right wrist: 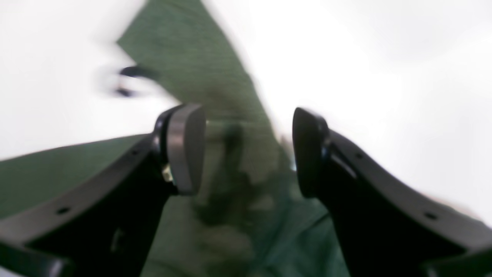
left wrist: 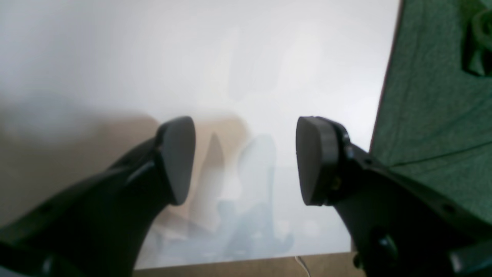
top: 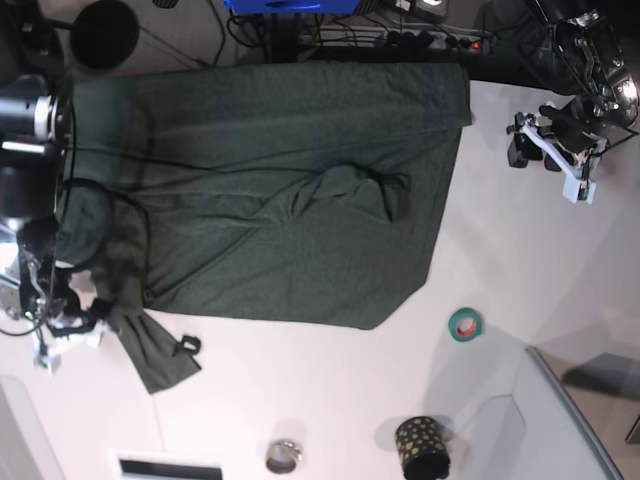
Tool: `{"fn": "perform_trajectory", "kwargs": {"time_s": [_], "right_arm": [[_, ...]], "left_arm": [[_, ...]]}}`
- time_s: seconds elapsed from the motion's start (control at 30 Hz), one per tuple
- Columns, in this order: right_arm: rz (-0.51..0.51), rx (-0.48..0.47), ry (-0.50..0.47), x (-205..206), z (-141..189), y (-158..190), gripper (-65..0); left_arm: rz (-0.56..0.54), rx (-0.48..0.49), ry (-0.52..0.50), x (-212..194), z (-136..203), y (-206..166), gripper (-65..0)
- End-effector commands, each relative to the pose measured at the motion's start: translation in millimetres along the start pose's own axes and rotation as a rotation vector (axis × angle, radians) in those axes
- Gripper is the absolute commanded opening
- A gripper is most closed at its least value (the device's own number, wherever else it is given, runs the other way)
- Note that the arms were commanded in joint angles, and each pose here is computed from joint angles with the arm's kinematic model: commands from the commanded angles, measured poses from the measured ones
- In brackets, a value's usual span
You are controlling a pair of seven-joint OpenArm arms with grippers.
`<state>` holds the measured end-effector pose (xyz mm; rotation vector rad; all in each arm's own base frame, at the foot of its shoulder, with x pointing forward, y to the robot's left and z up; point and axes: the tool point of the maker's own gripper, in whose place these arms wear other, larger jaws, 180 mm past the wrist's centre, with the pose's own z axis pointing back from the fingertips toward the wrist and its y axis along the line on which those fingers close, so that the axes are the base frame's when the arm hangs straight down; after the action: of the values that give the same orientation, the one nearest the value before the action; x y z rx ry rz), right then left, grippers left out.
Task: Layout the t-shirt on the table in an organized manner, then fold the t-shirt properly
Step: 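Grasp the bunched sleeve fabric with the right gripper, then pull the sleeve fabric with the right gripper away from the shirt body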
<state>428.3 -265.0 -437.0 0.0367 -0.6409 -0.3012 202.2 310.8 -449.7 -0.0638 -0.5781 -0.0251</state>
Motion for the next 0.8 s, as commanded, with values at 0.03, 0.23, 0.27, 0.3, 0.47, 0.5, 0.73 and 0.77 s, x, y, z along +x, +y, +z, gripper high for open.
{"fn": "perform_trajectory", "kwargs": {"time_s": [0.03, 0.23, 0.27, 0.3, 0.47, 0.5, 0.73, 0.77], "right_arm": [[0.041, -0.003, -0.057, 26, -9, 0, -31.2], [0.086, -0.025, -0.066, 19, -24, -2, -35.3], [0.085, -0.023, -0.064, 18, -24, -1, -36.5], [0.083, -0.023, -0.063, 17, -24, -1, -37.4], [0.081, -0.019, -0.064, 16, -24, 1, -38.6], [0.081, -0.019, -0.065, 16, -24, 1, -38.6], [0.082, -0.019, -0.060, 15, -24, 1, -65.0], [0.082, -0.019, -0.060, 15, -24, 1, -63.0]], "left_arm": [[-0.016, 0.010, -0.037, 12, 5, 6, -25.3], [-0.016, 0.010, -0.035, 11, 6, 6, -25.3], [-0.016, 0.010, -0.035, 11, 6, 6, -25.3], [-0.016, 0.010, -0.035, 11, 6, 6, -25.3], [-0.012, 0.010, -0.032, 9, 5, 6, -25.3], [-0.013, 0.010, -0.031, 9, 5, 6, -25.3], [-0.012, 0.009, -0.032, 10, 4, 6, -25.3], [-0.012, 0.009, -0.032, 10, 4, 6, -25.3]]}}
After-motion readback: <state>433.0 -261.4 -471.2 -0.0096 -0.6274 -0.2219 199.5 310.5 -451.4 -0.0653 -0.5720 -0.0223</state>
